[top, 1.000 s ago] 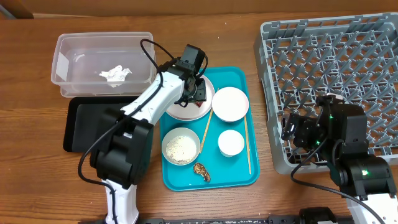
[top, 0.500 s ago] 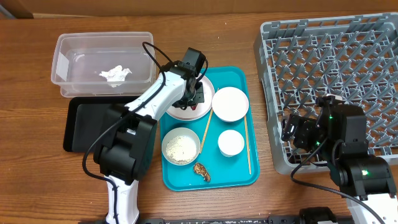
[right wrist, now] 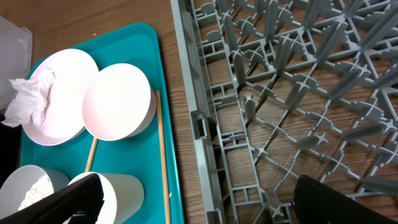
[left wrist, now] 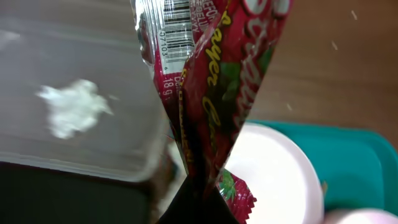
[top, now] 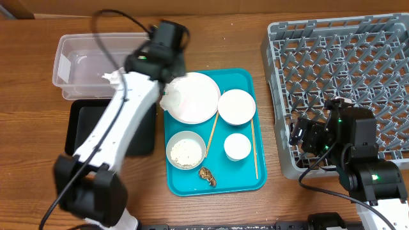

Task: Sort waste into correct bins and load items into the dishwasher
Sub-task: 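Grasp the red wrapper on the plate and carry it to the bin, then grasp the remaining tissue on the plate and drop it in the bin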

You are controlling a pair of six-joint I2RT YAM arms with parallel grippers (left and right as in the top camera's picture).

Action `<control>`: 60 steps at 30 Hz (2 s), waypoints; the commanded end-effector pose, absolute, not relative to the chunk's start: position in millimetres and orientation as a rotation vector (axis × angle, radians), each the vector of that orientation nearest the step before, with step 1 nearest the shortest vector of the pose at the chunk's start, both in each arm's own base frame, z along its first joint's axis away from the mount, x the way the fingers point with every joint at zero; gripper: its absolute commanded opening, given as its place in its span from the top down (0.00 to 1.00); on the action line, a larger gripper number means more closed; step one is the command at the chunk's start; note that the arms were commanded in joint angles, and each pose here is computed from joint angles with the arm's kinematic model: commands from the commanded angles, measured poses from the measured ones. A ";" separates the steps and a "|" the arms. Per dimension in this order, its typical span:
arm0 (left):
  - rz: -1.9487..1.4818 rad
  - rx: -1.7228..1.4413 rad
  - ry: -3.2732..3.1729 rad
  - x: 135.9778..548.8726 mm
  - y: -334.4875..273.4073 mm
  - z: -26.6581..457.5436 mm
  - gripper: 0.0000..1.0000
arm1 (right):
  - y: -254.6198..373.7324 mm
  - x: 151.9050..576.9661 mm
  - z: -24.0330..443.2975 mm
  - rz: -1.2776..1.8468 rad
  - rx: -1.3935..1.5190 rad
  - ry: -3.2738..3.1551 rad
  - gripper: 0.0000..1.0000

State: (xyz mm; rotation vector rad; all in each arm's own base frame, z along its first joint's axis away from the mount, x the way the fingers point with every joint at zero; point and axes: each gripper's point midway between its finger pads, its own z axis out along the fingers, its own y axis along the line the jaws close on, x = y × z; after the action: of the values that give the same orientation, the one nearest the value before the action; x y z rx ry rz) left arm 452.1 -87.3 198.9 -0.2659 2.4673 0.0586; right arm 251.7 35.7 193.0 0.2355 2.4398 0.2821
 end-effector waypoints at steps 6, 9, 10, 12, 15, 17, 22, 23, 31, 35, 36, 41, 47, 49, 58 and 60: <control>0.255 -0.428 2.488 464.8 -8.1 172.9 0.82 | 35.1 255.3 207.8 0.286 0.234 2.396 0.00; 0.222 -0.442 2.526 466.6 -4.7 159.3 0.55 | 35.1 255.3 207.8 0.286 0.234 2.396 0.00; 0.206 -0.435 2.539 466.6 -6.4 156.3 0.52 | 35.1 255.2 207.7 0.286 0.234 2.397 0.00; 0.176 -0.399 2.552 467.2 -11.7 155.7 0.50 | 35.1 255.3 207.7 0.286 0.234 2.397 0.00; 0.115 -0.314 2.561 468.1 -28.4 159.4 0.47 | 35.1 255.3 207.8 0.286 0.234 2.396 0.00; 0.082 -0.231 2.571 466.1 -44.4 162.4 0.46 | 35.1 255.3 207.8 0.286 0.234 2.396 0.00; 0.028 0.071 2.605 455.1 -96.6 158.8 0.43 | 35.1 255.3 207.8 0.286 0.234 2.396 0.00; 0.030 0.125 2.609 452.1 -105.1 156.6 0.43 | 35.1 255.3 207.8 0.286 0.234 2.396 0.00; 0.086 0.279 2.677 430.0 -125.8 122.4 0.39 | 35.1 255.3 207.7 0.286 0.234 2.397 0.00; 0.118 0.287 2.727 425.5 -122.0 99.9 0.36 | 35.1 255.2 207.7 0.286 0.234 2.397 0.00; 0.137 0.287 2.736 425.9 -120.1 94.6 0.36 | 35.1 255.2 207.7 0.286 0.234 2.397 0.00; 0.195 0.296 2.788 425.6 -115.7 68.3 0.36 | 35.1 255.2 207.7 0.286 0.234 2.397 0.00; 0.233 0.316 2.863 420.9 -113.3 34.1 0.35 | 35.1 255.2 207.7 0.286 0.234 2.397 0.00; 0.238 0.319 2.875 419.9 -112.9 28.7 0.35 | 35.1 255.2 207.7 0.286 0.234 2.397 0.00; 0.259 0.334 2.927 411.8 -110.3 13.3 0.39 | 35.1 255.2 207.7 0.286 0.234 2.397 0.00; 0.265 0.337 2.939 409.7 -109.4 10.7 0.46 | 35.1 255.2 207.7 0.286 0.234 2.397 0.00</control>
State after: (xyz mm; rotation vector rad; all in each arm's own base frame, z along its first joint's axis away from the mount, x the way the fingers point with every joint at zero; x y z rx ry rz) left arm 414.0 -115.7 22.8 0.3131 2.9080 0.2260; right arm 251.6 35.6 193.0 0.2362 2.4401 0.2818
